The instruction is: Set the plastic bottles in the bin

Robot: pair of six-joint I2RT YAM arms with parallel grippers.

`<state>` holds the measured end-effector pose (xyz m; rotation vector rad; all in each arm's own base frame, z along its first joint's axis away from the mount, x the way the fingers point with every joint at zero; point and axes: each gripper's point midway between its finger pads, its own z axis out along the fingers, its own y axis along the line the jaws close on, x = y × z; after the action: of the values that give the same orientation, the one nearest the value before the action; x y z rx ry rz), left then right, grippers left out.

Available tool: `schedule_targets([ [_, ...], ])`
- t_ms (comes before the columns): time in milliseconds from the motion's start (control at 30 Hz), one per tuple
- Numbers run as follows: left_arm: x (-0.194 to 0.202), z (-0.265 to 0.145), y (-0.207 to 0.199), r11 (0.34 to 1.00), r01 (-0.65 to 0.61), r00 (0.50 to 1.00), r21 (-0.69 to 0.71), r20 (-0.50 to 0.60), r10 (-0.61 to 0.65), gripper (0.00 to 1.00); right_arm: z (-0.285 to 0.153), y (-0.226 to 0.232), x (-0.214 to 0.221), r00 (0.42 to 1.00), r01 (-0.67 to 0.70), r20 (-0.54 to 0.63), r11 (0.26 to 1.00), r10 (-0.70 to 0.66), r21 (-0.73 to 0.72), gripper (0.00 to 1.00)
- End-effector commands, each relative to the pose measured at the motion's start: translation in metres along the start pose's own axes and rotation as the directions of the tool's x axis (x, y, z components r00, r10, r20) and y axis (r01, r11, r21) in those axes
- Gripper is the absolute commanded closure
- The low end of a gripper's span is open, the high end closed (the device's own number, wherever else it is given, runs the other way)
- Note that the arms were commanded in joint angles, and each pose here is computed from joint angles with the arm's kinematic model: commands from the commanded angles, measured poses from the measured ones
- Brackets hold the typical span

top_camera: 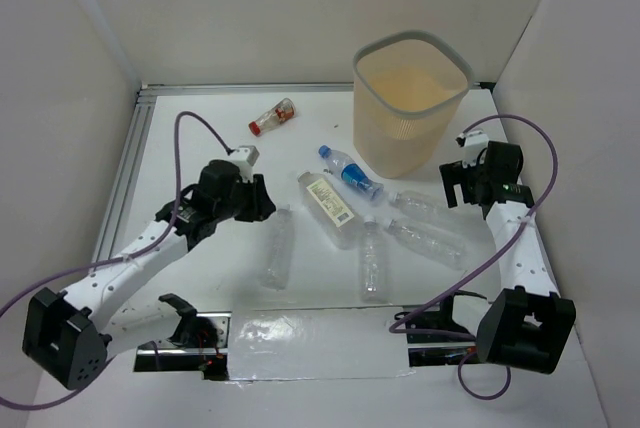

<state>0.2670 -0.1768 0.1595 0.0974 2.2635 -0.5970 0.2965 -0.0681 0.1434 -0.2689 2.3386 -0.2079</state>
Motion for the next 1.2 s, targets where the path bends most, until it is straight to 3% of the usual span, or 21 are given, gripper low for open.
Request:
schedule_targets([
  [0,0.015,0.007,-0.017,1.000,0.015,0.999,-0.026,-0.049,-0.016,0.53,-0.007,-0.014,-0.006,0.996,0.086,-0.011,0.996,-0.085,0.037,0.00],
  [67,0.032,0.012,-0.028,0.999,-0.009,0.995,-0.034,-0.101,0.006,0.46,-0.002,-0.006,0.005,0.994,0.089,-0.056,0.996,-0.090,-0.011,0.00],
  [100,0.032,0.013,-0.033,0.999,-0.012,0.994,-0.040,-0.107,0.008,0.39,-0.001,-0.002,0.005,0.993,0.098,-0.058,0.994,-0.101,-0.042,0.00],
  [133,0.037,0.015,-0.031,0.997,-0.009,0.994,-0.075,-0.112,0.001,0.25,-0.001,0.003,0.007,0.987,0.143,-0.056,0.986,-0.148,-0.081,0.00],
  [233,0.050,0.022,-0.034,0.991,-0.043,0.989,-0.126,-0.142,0.025,0.15,0.003,0.019,0.007,0.987,0.153,-0.026,0.974,-0.159,-0.166,0.01],
  [267,0.054,0.025,-0.034,0.990,-0.034,0.989,-0.139,-0.150,0.013,0.14,0.004,0.026,0.010,0.986,0.158,-0.027,0.966,-0.167,-0.206,0.09],
  [333,0.060,0.030,-0.027,0.978,-0.040,0.985,-0.206,-0.173,0.004,0.14,0.006,0.037,0.007,0.986,0.161,0.003,0.950,-0.166,-0.268,0.52],
  [367,0.065,0.031,-0.026,0.973,-0.053,0.983,-0.226,-0.186,0.010,0.12,0.008,0.040,0.007,0.987,0.157,0.003,0.946,-0.163,-0.285,0.67],
  [467,0.074,0.030,-0.011,0.944,-0.072,0.980,-0.323,-0.200,0.007,0.09,0.007,0.047,0.003,0.990,0.141,0.017,0.936,-0.143,-0.322,0.62],
  [600,0.081,0.034,0.001,0.925,-0.071,0.981,-0.372,-0.194,-0.003,0.06,0.005,0.052,-0.005,0.989,0.145,0.049,0.925,-0.136,-0.350,0.38],
  [633,0.088,0.035,0.006,0.920,-0.082,0.977,-0.383,-0.211,-0.001,0.06,0.004,0.056,-0.007,0.989,0.145,0.064,0.917,-0.130,-0.371,0.26],
  [767,0.106,0.044,0.017,0.903,-0.114,0.965,-0.414,-0.261,0.003,0.12,0.000,0.067,-0.017,0.959,0.277,0.180,0.862,-0.219,-0.424,0.00],
  [900,0.117,0.055,0.022,0.901,-0.140,0.958,-0.410,-0.288,0.018,0.40,-0.003,0.072,-0.023,0.943,0.317,0.237,0.841,-0.232,-0.438,0.00],
  [933,0.118,0.057,0.022,0.901,-0.141,0.958,-0.410,-0.288,0.019,0.52,-0.004,0.071,-0.027,0.938,0.327,0.253,0.844,-0.236,-0.425,0.00],
  [1067,0.110,0.056,0.012,0.910,-0.156,0.959,-0.385,-0.280,0.045,0.68,-0.004,0.078,-0.026,0.930,0.350,0.274,0.817,-0.245,-0.459,0.00],
  [1100,0.097,0.051,0.004,0.920,-0.145,0.966,-0.365,-0.252,0.052,0.70,-0.005,0.078,-0.024,0.928,0.358,0.274,0.812,-0.254,-0.461,0.03],
  [1167,0.074,0.044,-0.018,0.942,-0.142,0.975,-0.304,-0.208,0.080,0.73,-0.006,0.084,-0.019,0.919,0.386,0.282,0.783,-0.276,-0.488,0.22],
])
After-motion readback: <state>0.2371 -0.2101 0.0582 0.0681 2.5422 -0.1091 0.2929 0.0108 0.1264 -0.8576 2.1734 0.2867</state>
